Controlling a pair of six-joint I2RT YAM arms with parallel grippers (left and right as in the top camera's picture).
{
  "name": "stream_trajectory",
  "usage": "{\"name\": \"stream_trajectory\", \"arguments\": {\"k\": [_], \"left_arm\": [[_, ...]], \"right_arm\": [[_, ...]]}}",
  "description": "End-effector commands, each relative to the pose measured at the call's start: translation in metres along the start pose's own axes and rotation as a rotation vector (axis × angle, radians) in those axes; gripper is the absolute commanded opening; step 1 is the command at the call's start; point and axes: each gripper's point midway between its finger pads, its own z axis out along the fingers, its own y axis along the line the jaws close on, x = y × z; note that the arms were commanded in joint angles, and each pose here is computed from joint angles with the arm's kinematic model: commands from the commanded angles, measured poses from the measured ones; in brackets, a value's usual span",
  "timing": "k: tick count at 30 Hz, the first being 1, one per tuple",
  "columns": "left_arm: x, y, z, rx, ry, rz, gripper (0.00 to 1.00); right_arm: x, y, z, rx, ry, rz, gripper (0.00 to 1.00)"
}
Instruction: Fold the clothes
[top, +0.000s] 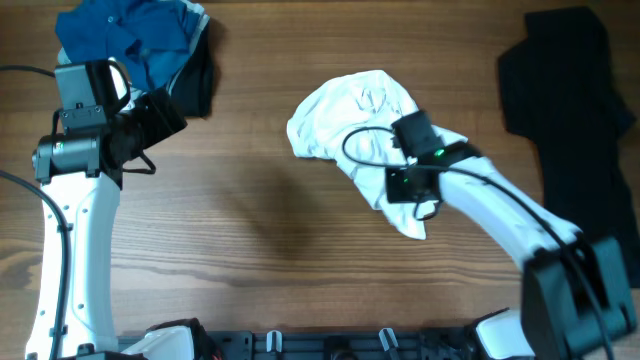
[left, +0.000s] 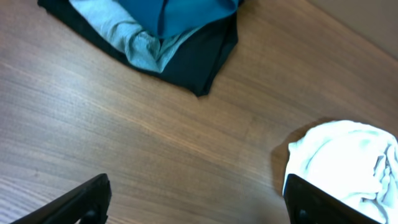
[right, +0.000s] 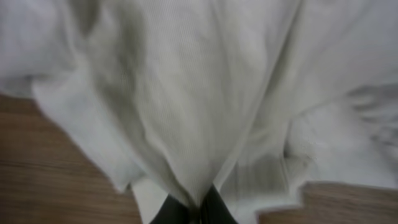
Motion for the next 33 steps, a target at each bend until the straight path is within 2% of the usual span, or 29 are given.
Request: {"name": "stream_trajectory", "arguments": {"k": [1, 9, 16, 20, 23, 26, 33], "left_arm": [[-0.004, -0.008, 0.0, 0.052, -0.006, 0.01, 0.86], [-0.015, -0.022, -0.004, 0.122, -0.048, 0.02, 0.86], [-0.026, -0.021, -0.023, 0.131, -0.117, 0.048, 0.87], [-0.034, -0.012, -0.041, 0.124, -0.172, 0.027, 0.87], [-0.036, -0.015, -0.054, 0.154, -0.199, 0.036, 0.87], [-0.032, -0.028, -0.057, 0.203, -0.189, 0.08, 0.87], [-0.007, -0.078, -0.025, 0.306, -0.079, 0.194, 0.86]], "right_arm": [[-0.05, 0.014, -0.102, -0.051, -0.223, -0.099, 0.04], [-0.048, 0.043, -0.239, -0.208, -0.329, -0.211, 0.04], [-0.021, 0.083, -0.302, -0.344, -0.368, -0.367, 0.04], [-0.002, 0.102, -0.316, -0.39, -0.353, -0.443, 0.04], [0.007, 0.088, -0.314, -0.321, -0.328, -0.417, 0.04], [-0.002, 0.036, -0.306, -0.111, -0.331, -0.228, 0.04], [-0.008, -0.029, -0.277, -0.005, -0.253, 0.01, 0.04]]}}
